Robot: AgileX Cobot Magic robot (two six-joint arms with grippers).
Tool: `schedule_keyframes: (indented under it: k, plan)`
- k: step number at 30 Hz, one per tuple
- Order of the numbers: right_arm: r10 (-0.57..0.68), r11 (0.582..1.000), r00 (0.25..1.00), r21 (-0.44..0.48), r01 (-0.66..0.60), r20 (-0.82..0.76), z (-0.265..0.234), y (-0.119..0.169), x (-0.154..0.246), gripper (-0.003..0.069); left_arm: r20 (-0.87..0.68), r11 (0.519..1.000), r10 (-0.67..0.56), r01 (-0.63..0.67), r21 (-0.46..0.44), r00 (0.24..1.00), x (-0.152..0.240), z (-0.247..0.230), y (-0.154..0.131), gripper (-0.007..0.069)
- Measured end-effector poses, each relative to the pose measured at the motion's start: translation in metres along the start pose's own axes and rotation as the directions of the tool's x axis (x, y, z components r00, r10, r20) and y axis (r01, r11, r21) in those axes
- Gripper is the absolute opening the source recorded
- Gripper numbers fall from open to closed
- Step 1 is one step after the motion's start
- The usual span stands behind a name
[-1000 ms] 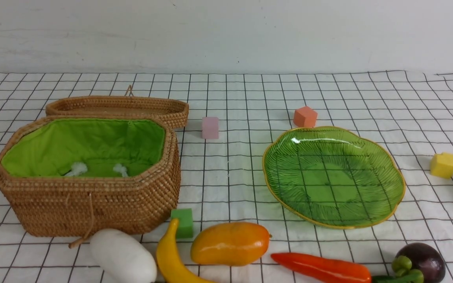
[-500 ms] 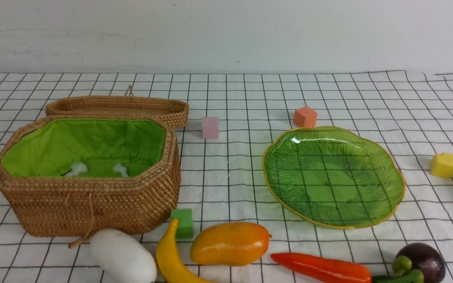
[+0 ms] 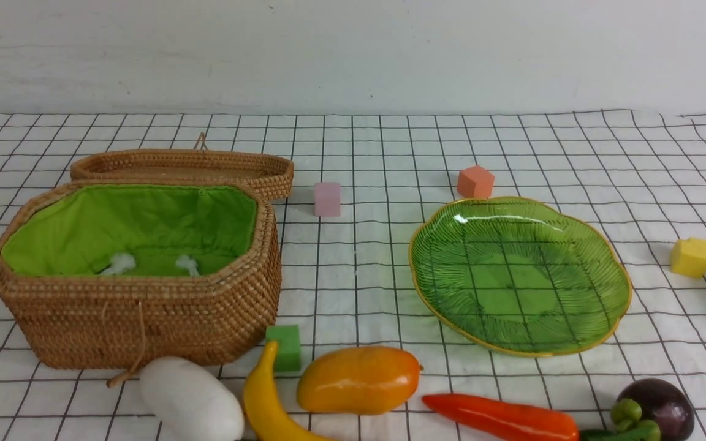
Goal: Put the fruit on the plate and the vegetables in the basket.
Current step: Take a daikon with your left arm and place it on the basket on the left.
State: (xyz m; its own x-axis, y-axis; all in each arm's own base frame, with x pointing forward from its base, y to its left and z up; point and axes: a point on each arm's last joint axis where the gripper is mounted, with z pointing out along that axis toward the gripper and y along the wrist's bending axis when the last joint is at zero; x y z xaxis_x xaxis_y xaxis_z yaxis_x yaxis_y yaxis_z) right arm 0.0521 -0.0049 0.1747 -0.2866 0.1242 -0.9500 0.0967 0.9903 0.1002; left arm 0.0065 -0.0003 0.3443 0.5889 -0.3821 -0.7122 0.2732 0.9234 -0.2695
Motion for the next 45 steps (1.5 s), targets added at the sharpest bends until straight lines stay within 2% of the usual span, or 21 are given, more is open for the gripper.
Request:
schedule_keyframes:
  k: [2,5,7,9,11,12,16,17,19,22,23,26,27,28,29,30,32,34,38,41,45]
  plan:
    - [0.000,1.000,1.000,0.000,0.000,0.000,0.000,0.000,0.000,0.0245,-0.015,1.000,0.000,0.000,-0.006,1.000,-0.035,0.017,-0.013,0.0239]
    - [0.000,1.000,1.000,0.000,0.000,0.000,0.000,0.000,0.000,0.0245,-0.085,0.999,-0.001,-0.001,-0.032,0.996,-0.056,0.032,-0.021,0.0239]
    - [0.000,1.000,1.000,0.000,0.000,0.000,0.000,0.000,0.000,0.0245,-0.283,0.994,-0.015,-0.015,-0.107,0.959,-0.054,0.052,-0.020,0.0239]
    - [0.000,1.000,1.000,0.000,0.000,0.000,0.000,0.000,0.000,0.0245,-0.490,0.981,-0.049,-0.049,-0.185,0.870,-0.035,0.063,-0.013,0.0239]
    - [0.000,1.000,1.000,0.000,0.000,0.000,0.000,0.000,0.000,0.0245,-0.571,0.974,-0.057,-0.081,-0.214,0.819,-0.023,0.068,-0.008,0.0239]
    - [0.000,1.000,1.000,0.000,0.000,0.000,0.000,0.000,0.000,0.0245,-0.650,0.964,-0.084,-0.105,-0.246,0.755,-0.008,0.075,-0.002,0.0239]
    - [0.000,1.000,1.000,0.000,0.000,0.000,0.000,0.000,0.000,0.0245,-0.766,0.938,-0.215,-0.091,-0.335,0.605,0.025,0.087,0.007,0.0239]
    - [0.000,1.000,1.000,0.000,0.000,0.000,0.000,0.000,0.000,0.0245,-0.770,0.937,-0.217,-0.093,-0.337,0.600,0.027,0.088,0.008,0.0239]
    - [0.000,1.000,1.000,0.000,0.000,0.000,0.000,0.000,0.000,0.0245,-0.831,0.917,-0.310,-0.086,-0.390,0.461,0.047,0.095,0.010,0.0241]
    - [0.000,1.000,1.000,0.000,0.000,0.000,0.000,0.000,0.000,0.0245,-0.890,0.928,-0.317,-0.087,-0.362,0.329,0.064,0.107,0.006,0.0259]
    - [0.000,1.000,1.000,0.000,0.000,0.000,0.000,0.000,0.000,0.0245,-0.895,0.930,-0.315,-0.087,-0.358,0.315,0.066,0.108,0.006,0.0261]
    - [0.000,1.000,1.000,0.000,0.000,0.000,0.000,0.000,0.000,0.0245,-0.955,0.957,-0.273,-0.072,-0.282,0.115,0.097,0.117,-0.008,0.0321]
    - [0.000,1.000,1.000,0.000,0.000,0.000,0.000,0.000,0.000,0.0245,-0.957,0.957,-0.273,-0.076,-0.280,0.096,0.101,0.117,-0.009,0.0321]
    - [0.000,1.000,1.000,0.000,0.000,0.000,0.000,0.000,0.000,0.0245,-0.965,0.962,-0.262,-0.078,-0.261,0.004,0.119,0.117,-0.018,0.0364]
    - [0.000,1.000,1.000,0.000,0.000,0.000,0.000,0.000,0.000,0.0245,-0.965,0.962,-0.263,-0.077,-0.262,-0.006,0.121,0.117,-0.019,0.0370]
    - [0.000,1.000,1.000,0.000,0.000,0.000,0.000,0.000,0.000,0.0245,-0.962,0.962,-0.262,-0.107,-0.253,-0.078,0.141,0.115,-0.026,0.0420]
    - [0.000,1.000,1.000,0.000,0.000,0.000,0.000,0.000,0.000,0.0245,-0.953,0.954,-0.282,-0.138,-0.267,-0.108,0.155,0.115,-0.031,0.0463]
    - [0.000,1.000,1.000,0.000,0.000,0.000,0.000,0.000,0.000,0.0245,-0.927,0.922,-0.356,-0.206,-0.329,-0.115,0.175,0.114,-0.035,0.0526]
    - [0.000,1.000,1.000,0.000,0.000,0.000,0.000,0.000,0.000,0.0245,-0.825,0.769,-0.565,-0.371,-0.521,-0.014,0.212,0.115,-0.027,0.0619]
    - [0.000,1.000,1.000,0.000,0.000,0.000,0.000,0.000,0.000,0.0245,-0.768,0.665,-0.638,-0.459,-0.589,0.060,0.240,0.114,-0.019,0.0636]
    - [0.000,1.000,1.000,0.000,0.000,0.000,0.000,0.000,0.000,0.0245,-0.748,0.623,-0.661,-0.515,-0.590,0.057,0.276,0.106,-0.014,0.0613]
